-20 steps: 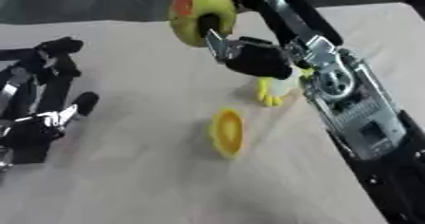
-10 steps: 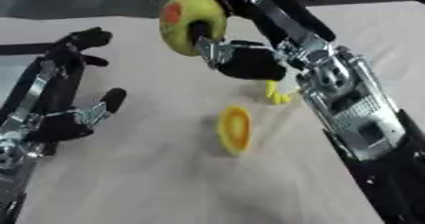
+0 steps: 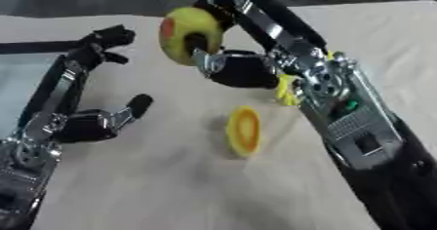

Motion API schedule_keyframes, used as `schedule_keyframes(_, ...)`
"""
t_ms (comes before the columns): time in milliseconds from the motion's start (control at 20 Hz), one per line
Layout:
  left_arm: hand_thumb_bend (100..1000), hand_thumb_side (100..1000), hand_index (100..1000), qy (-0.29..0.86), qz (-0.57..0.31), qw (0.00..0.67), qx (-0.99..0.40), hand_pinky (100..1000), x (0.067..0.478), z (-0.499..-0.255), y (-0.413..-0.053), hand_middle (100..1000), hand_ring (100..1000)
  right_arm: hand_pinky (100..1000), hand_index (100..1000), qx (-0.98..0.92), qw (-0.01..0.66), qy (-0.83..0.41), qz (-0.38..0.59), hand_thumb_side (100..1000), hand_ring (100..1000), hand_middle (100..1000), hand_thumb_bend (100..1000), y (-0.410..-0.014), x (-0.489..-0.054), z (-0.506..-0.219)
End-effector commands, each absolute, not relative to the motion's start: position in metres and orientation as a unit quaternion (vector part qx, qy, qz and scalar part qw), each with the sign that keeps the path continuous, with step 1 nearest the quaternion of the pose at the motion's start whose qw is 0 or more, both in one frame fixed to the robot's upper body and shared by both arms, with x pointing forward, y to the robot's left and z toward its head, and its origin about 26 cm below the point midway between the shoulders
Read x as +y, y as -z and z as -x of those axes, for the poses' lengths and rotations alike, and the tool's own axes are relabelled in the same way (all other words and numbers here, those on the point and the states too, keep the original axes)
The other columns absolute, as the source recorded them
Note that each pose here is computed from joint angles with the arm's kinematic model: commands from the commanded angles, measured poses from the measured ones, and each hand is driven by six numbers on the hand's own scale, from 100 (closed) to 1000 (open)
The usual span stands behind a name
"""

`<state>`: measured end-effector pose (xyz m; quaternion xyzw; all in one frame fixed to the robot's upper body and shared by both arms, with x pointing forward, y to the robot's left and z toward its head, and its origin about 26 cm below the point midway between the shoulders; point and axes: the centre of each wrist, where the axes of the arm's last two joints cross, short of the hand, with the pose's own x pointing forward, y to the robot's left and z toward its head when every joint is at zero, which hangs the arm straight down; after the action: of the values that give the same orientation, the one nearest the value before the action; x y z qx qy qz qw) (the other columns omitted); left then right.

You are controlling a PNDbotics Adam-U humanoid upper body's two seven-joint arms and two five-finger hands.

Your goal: Pick up the objects with one hand, pass them to the other hand, and then place them into the box on the other side of the table.

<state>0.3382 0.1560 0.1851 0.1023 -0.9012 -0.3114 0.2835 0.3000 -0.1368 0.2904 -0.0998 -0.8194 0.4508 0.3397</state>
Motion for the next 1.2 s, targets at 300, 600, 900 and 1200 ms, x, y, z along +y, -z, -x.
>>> schedule_keyframes(300, 452, 396, 856, 0.284, -0.1, 0.244, -0.922, 734, 0.144, -0.338, -0.186, 812, 943, 688, 589, -0.791, 0.359, -0.487, 0.087, 100, 659, 480, 100, -0.304, -0.12, -0.293)
schedule_keyframes(600, 444, 385, 850, 0.237, -0.102, 0.24, -0.936, 725, 0.135, -0.339, -0.183, 805, 934, 686, 587, -0.78, 0.37, -0.499, 0.071, 100, 657, 478, 100, -0.301, -0.114, -0.293)
schedule_keyframes(900, 459, 382, 837, 0.215, -0.082, 0.233, -0.945, 714, 0.124, -0.337, -0.184, 777, 912, 684, 586, -0.773, 0.375, -0.508, 0.06, 100, 656, 477, 100, -0.301, -0.112, -0.292)
schedule_keyframes(1200, 451, 376, 818, 0.219, -0.061, 0.224, -0.948, 706, 0.117, -0.336, -0.185, 764, 905, 682, 584, -0.766, 0.382, -0.515, 0.05, 100, 655, 475, 100, -0.299, -0.11, -0.293)
